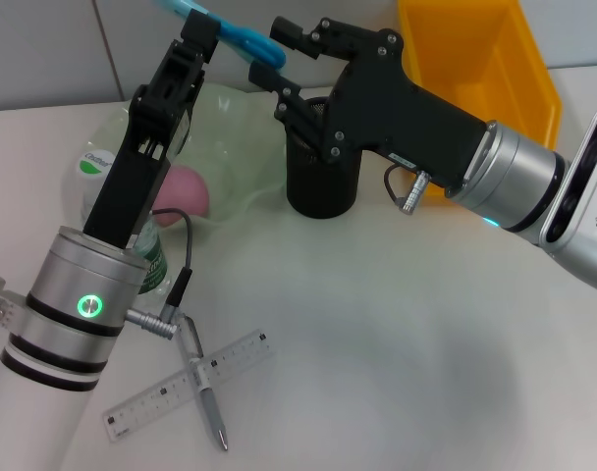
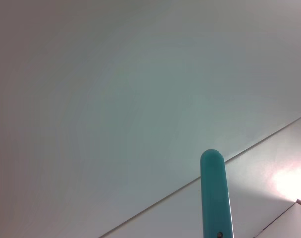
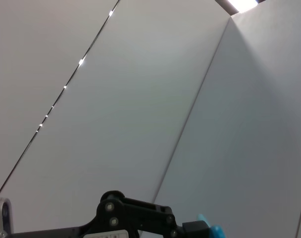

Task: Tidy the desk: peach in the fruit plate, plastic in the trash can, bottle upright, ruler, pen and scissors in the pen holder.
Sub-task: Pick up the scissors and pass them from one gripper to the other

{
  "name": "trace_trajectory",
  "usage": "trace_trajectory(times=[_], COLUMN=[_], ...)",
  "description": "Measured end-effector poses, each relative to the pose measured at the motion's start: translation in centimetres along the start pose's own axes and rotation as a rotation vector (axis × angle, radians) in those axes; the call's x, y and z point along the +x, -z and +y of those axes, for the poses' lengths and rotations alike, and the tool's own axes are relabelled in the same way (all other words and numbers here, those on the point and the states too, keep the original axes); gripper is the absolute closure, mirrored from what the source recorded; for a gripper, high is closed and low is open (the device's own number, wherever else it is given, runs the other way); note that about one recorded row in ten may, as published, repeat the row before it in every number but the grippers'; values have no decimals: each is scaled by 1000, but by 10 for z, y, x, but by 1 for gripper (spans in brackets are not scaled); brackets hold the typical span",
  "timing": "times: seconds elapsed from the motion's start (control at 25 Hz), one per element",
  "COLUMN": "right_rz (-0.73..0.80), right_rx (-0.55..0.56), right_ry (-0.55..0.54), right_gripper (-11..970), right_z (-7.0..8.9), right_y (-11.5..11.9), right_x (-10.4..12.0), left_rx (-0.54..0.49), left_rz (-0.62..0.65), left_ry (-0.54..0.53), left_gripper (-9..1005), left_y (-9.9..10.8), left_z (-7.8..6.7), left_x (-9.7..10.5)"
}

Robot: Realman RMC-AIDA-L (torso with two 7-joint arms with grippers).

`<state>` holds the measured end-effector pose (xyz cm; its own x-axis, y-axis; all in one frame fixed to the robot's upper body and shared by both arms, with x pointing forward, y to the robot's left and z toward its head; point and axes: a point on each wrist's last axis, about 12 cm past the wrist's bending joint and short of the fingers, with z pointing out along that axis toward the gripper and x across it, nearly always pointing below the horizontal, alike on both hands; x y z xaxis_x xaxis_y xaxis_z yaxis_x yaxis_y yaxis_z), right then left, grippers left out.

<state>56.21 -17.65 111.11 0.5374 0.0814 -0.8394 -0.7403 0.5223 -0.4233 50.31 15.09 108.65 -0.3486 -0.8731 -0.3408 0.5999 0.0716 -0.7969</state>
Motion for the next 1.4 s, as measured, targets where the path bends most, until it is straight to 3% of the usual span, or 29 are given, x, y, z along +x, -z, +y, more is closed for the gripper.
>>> trace_trajectory(times=[0.2,1.4], right_rz=[2,16], right_rx=[0,-5], right_ry=[0,13], right_gripper=[679,688], right_z=[0,3], right_y=[0,-6], right_x=[0,3], left_rx=[-5,-8], left_rz=[2,3], left_ry=[2,6], left_gripper=[753,753], left_y=[0,0], left_z=[1,1], left_x=[0,0])
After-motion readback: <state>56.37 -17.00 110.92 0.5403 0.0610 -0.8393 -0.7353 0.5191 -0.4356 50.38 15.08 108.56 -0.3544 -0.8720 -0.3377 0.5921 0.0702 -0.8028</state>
